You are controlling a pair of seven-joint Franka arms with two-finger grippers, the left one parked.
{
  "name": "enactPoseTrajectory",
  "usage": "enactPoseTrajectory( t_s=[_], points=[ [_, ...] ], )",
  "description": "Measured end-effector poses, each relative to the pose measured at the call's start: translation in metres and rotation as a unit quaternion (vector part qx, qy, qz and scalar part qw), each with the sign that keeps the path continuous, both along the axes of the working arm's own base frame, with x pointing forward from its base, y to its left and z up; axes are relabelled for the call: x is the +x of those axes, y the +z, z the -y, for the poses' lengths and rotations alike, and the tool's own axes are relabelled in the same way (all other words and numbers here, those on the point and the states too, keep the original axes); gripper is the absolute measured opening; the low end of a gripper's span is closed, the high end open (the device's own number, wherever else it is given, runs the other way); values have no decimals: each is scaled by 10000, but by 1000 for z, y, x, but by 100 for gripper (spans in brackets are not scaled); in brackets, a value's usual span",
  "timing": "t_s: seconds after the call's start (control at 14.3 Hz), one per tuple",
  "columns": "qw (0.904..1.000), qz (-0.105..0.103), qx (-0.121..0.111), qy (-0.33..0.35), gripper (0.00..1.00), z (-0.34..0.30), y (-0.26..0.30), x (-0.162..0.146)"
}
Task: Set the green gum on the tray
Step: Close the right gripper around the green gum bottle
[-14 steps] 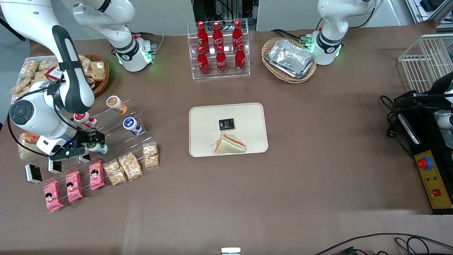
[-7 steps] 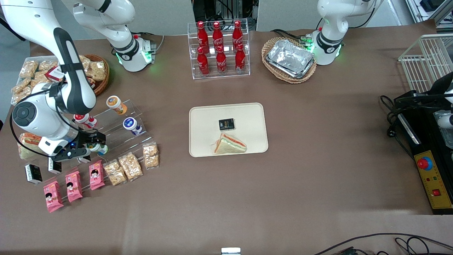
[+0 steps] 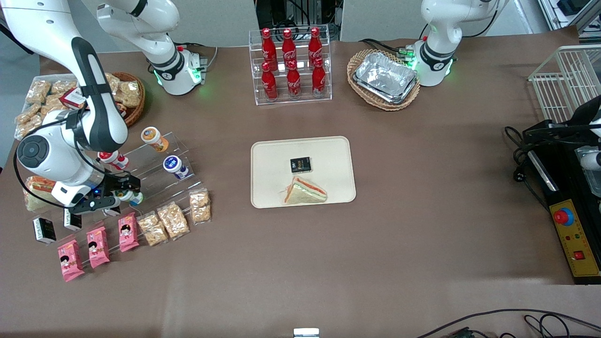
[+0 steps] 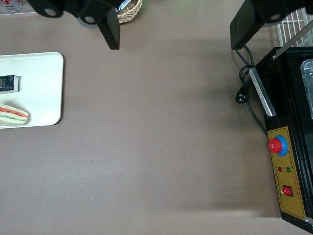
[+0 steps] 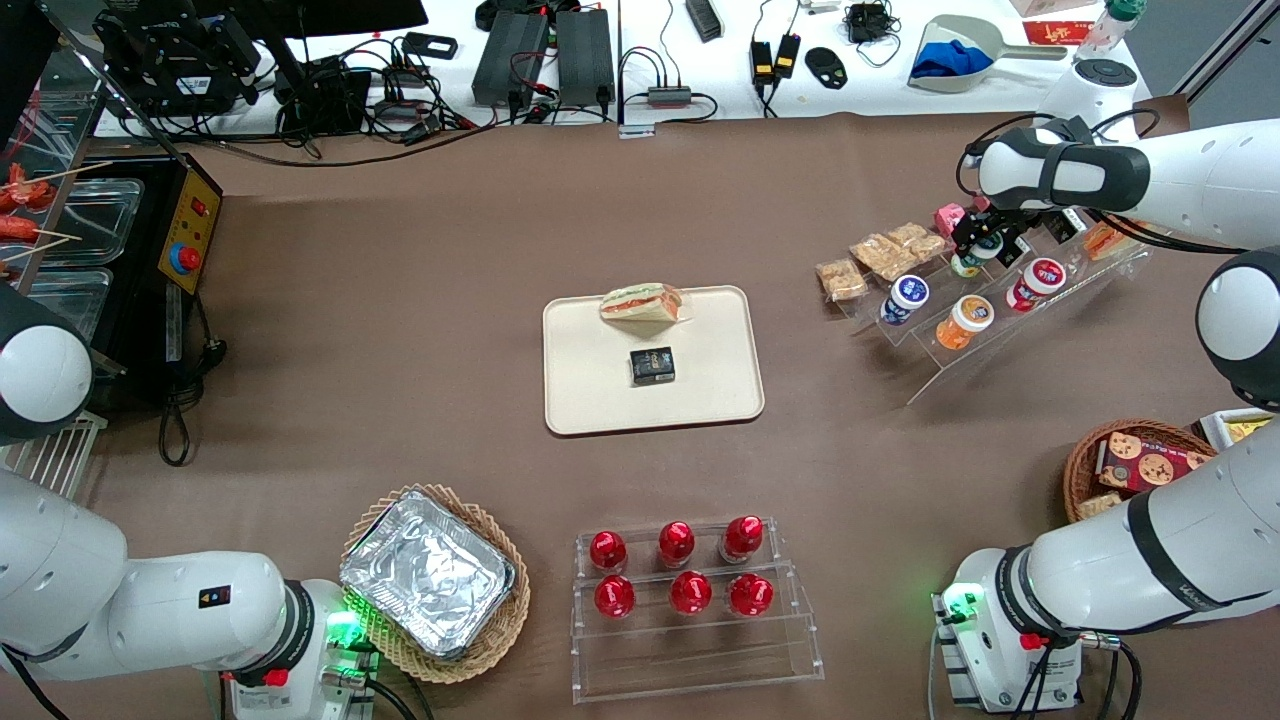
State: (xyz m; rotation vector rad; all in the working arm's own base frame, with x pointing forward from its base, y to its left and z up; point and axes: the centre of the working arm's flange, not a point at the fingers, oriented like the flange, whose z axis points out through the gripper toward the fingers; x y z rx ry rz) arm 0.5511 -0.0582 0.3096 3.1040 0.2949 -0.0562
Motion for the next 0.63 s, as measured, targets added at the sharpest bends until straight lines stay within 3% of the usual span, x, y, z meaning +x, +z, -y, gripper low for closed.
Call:
enactPoseTrajectory(
  t_s=[0.07,0.21,0.28,0.63],
  points=[
    [10000,0,0,-2,86,0,0,0],
    [10000,2,0,-2,83,0,0,0],
    [10000,2,0,-2,75,0,0,0],
    [10000,2,5,10,61,-2,0,0]
  ],
)
